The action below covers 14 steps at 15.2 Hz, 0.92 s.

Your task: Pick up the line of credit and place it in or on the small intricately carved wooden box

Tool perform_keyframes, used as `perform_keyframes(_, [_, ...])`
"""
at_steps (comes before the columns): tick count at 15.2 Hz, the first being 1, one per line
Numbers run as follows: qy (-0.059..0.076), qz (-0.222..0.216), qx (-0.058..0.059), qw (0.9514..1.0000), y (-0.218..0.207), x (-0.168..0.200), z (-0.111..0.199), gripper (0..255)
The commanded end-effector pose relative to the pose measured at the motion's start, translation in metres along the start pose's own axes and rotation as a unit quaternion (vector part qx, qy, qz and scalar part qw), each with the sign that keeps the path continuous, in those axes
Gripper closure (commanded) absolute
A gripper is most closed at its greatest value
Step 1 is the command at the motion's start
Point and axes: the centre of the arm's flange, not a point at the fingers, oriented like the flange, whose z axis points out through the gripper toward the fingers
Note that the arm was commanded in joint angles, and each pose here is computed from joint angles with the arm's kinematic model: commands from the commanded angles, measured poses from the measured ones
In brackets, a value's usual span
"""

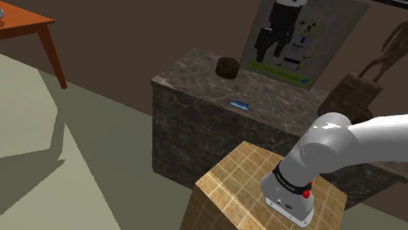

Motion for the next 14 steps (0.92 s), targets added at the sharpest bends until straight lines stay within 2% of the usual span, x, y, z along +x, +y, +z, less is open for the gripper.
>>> perform_keyframes(1, [0.000, 0.000, 0.000, 1.0000, 0.000, 0.000, 0.000, 0])
perform_keyframes(4, [0.045, -0.040, 0.019, 0.9980, 0.021, -0.012, 0.038, 0])
perform_keyframes(7, [0.089, -0.080, 0.037, 0.9921, 0.041, -0.020, 0.077, 0])
perform_keyframes(10, [0.133, -0.119, 0.056, 0.9824, 0.060, -0.022, 0.117, 0])
perform_keyframes(14, [0.191, -0.171, 0.080, 0.9633, 0.083, -0.017, 0.172, 0])
